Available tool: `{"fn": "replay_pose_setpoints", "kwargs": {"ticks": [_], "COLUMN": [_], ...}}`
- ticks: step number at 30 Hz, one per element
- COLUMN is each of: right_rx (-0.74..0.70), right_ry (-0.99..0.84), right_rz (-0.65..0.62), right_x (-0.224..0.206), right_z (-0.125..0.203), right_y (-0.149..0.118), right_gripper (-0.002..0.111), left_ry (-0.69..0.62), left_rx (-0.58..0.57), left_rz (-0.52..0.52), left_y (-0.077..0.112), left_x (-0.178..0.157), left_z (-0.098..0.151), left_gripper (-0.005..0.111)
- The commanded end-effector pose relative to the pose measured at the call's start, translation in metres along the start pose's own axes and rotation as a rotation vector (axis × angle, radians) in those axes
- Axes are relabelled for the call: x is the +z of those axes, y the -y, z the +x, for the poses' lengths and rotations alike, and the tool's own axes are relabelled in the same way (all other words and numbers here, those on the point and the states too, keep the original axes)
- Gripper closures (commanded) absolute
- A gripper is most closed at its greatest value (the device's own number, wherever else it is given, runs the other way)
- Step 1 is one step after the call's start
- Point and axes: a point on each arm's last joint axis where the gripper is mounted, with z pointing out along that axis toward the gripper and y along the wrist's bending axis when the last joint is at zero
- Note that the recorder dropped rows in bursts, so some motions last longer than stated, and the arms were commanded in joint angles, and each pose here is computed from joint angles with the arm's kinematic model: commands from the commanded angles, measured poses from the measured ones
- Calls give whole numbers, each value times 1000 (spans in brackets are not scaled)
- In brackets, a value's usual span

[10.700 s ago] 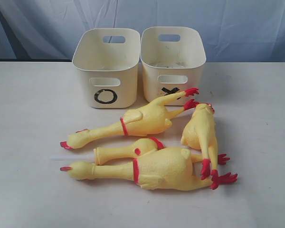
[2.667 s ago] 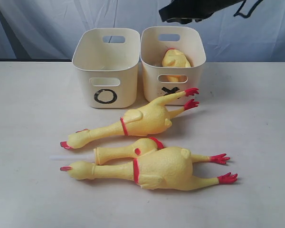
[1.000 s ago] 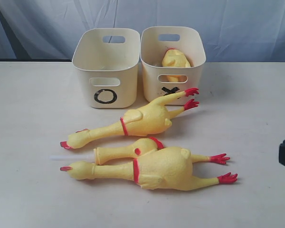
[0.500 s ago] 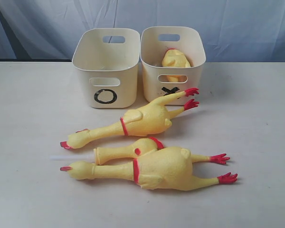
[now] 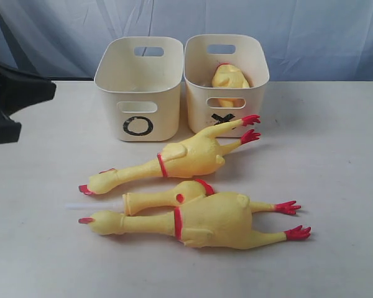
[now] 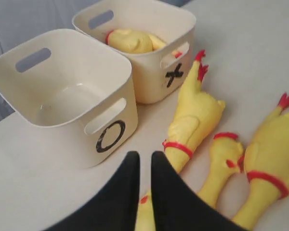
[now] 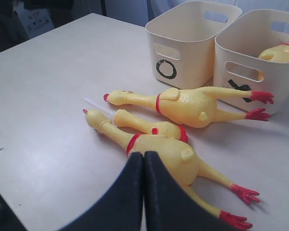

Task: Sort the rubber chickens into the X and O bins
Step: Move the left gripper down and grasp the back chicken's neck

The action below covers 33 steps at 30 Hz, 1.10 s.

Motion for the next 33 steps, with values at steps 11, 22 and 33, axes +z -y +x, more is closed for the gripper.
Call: {"fn": "replay_pose_setpoints", "kwargs": {"ticks": [11,22,33], "right_rx": [-5,-5,-5], "right_ry": [5,3,-7], "right_rz": [13,13,12], "right_x": [0,0,1], "right_z": [1,1,3], "right_y": [1,1,1], "right_gripper": [109,109,109], "left_ry": [-191,-272,-314], "left_rx": [371,398,398], "left_rz": [16,137,235], "left_y": [7,19,29], "left_x": [114,187,203], "left_z": [34,50,70], "left_gripper": [54,50,50]}}
